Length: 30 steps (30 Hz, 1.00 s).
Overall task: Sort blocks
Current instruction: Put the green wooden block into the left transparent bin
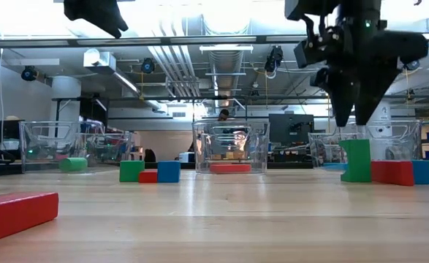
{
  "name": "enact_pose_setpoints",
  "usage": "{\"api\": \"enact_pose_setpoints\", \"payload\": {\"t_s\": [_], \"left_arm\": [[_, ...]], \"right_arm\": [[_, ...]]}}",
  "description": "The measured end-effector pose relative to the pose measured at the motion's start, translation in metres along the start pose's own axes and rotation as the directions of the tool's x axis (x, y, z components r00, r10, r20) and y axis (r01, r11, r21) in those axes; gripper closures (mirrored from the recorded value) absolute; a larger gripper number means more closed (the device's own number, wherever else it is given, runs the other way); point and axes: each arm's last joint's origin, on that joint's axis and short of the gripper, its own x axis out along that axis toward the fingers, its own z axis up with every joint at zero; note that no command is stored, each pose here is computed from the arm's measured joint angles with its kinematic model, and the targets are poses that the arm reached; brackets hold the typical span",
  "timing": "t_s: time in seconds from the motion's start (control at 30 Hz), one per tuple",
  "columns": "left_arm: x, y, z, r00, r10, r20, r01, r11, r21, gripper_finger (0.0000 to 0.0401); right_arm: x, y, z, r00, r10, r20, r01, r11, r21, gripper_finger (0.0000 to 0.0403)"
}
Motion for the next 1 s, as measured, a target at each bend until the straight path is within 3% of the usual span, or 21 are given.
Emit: {"api": "enact_pose_setpoints", "payload": {"t_s": [0.67, 1.0], "left_arm": [[0.0, 0.0, 0.0, 1.0, 0.0, -0.001, 0.0, 1.0, 0.0, 0.0246], [0.0, 0.0, 0.0, 1.0, 0.0, 0.0, 0.0, 1.0, 0.0, 0.0246]], "right_arm": [[0.031, -0.003, -0.011, 0.999, 0.049, -0.008, -0.049, 0.997, 0.059, 0.0165], [0.034, -0.012, -0.01, 0.999, 0.049, 0.008, -0.049, 0.994, 0.096, 0.0201]]}}
